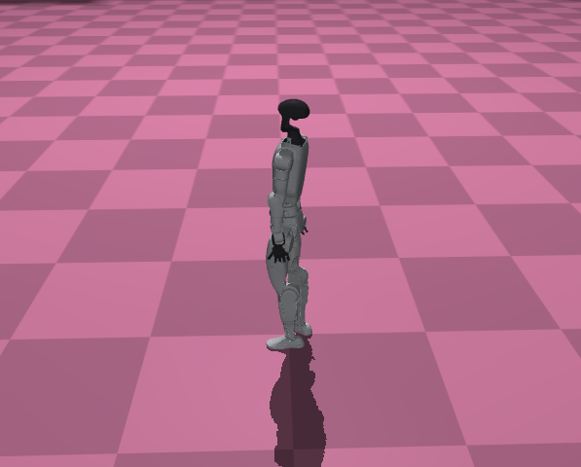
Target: Upper body actions
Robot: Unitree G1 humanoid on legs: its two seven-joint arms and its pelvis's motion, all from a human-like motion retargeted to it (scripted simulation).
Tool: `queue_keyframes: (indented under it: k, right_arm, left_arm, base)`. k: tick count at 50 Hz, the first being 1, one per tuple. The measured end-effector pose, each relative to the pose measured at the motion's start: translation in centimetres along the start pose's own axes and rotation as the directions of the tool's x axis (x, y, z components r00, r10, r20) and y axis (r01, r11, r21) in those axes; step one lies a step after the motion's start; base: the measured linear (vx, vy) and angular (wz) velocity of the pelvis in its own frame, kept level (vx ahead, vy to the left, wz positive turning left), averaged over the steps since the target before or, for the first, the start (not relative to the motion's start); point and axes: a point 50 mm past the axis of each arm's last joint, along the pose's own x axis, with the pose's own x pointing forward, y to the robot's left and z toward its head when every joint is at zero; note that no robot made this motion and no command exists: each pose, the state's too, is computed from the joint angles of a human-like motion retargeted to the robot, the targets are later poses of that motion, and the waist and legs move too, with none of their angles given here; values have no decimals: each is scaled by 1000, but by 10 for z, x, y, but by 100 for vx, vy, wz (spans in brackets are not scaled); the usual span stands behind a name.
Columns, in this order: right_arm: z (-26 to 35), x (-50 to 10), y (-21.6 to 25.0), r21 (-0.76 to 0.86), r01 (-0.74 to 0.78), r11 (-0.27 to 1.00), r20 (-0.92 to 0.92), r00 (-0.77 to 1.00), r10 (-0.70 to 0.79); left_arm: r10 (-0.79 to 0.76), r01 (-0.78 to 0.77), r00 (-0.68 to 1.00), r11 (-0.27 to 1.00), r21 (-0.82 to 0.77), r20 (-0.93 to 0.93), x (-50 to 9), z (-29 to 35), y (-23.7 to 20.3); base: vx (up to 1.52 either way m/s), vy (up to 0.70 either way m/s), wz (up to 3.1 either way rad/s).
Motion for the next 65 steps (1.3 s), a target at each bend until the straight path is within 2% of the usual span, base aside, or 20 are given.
queue_keyframes:
  k: [65]
  right_arm:
    - [1,-1,-5,-15,8,1000,2,1000,-8]
  left_arm:
    - [5,-5,1000,1000,1,-6,-1,0,2]
  base:
    - [0,0,0]
